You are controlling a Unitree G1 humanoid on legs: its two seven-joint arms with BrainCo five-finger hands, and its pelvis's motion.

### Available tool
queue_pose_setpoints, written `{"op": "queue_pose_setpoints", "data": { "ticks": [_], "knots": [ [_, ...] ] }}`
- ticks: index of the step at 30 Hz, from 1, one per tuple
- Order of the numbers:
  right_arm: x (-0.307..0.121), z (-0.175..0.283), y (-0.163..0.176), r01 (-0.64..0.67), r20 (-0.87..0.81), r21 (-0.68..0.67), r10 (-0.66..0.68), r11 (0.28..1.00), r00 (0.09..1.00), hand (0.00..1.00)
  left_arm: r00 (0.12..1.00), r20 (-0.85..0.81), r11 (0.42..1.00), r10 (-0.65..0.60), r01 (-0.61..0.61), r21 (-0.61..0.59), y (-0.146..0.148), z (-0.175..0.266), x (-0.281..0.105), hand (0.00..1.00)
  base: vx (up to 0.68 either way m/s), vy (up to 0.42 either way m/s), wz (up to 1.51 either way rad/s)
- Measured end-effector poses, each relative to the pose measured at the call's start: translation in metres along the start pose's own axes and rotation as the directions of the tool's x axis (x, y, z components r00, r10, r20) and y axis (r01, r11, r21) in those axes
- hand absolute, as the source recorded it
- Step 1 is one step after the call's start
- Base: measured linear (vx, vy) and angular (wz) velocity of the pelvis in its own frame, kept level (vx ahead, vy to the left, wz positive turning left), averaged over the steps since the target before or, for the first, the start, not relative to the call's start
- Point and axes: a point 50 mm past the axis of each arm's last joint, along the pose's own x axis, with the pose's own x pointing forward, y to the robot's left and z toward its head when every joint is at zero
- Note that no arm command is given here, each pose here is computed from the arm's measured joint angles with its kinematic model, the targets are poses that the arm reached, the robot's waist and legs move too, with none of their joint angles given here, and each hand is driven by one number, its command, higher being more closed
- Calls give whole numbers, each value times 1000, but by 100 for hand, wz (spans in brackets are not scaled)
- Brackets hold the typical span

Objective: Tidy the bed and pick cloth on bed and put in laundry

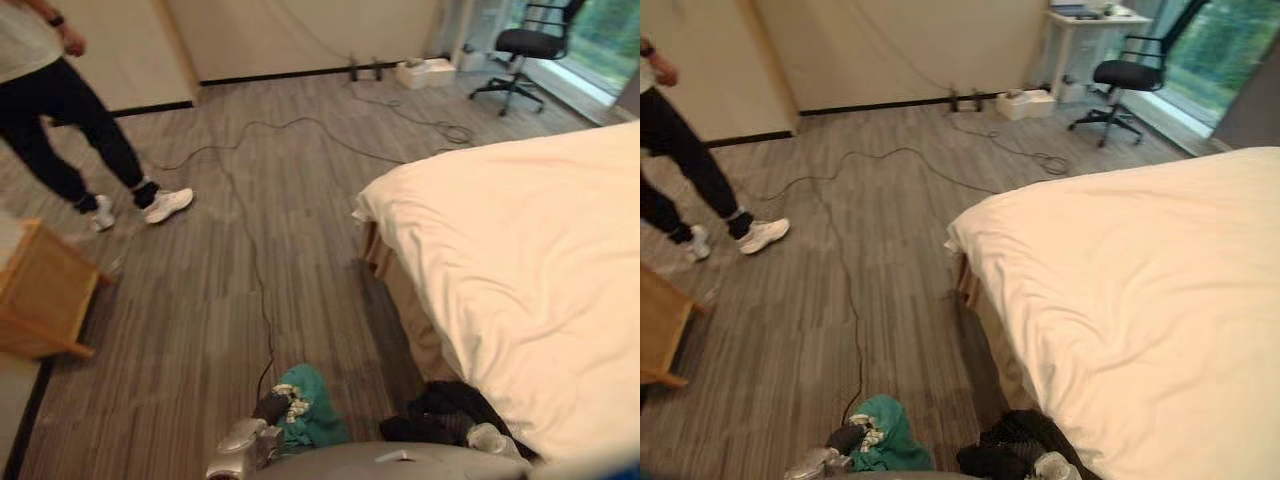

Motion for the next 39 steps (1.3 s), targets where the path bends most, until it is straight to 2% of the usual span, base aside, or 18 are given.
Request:
{"op": "queue_pose_setpoints", "data": {
  "ticks": [7,13,18,19,20,26,29,31,32,33,35,39],
  "knots": [
    [-2,-11,-2,36,-18,57,-35,998,999,100,990,-139,996,-13,25,86,-5,1,7,100,24,121,114],
    [-2,-14,2,40,-7,150,-39,988,999,100,987,-158,995,31,-16,94,1,1,6,100,51,-30,115],
    [-6,-19,-13,78,-7,266,-79,961,997,100,987,-155,996,32,-18,86,-10,2,11,100,102,-11,12],
    [-6,-21,-13,79,-14,271,-78,959,997,100,987,-155,996,33,-21,82,-10,2,11,100,60,-9,-7],
    [-1,-18,4,27,-17,292,-23,956,1000,100,983,-176,996,49,-35,82,-5,3,11,100,29,-6,-4],
    [-1,-19,5,29,-21,305,-23,952,1000,100,983,-177,996,49,-35,81,-5,3,11,100,1,0,3],
    [-2,-27,5,67,-66,451,-42,890,997,100,983,-179,997,33,-21,69,-4,4,10,100,13,11,20],
    [-4,-36,7,109,-106,566,-59,817,993,100,983,-184,996,15,2,93,-4,5,10,100,64,49,12],
    [-6,-43,9,140,-138,636,-67,759,988,100,981,-192,994,-2,23,107,-5,5,10,100,112,60,11],
    [-7,-46,10,151,-149,654,-69,741,986,100,981,-194,993,-9,32,114,-6,5,9,100,144,80,-7],
    [-10,-51,2,206,-187,727,-101,655,977,100,979,-202,989,-27,55,136,-6,6,9,100,67,109,-32],
    [-10,-54,7,237,-219,779,-102,581,970,100,967,-253,986,-6,48,160,6,5,6,100,-67,68,-54]
  ]
}}
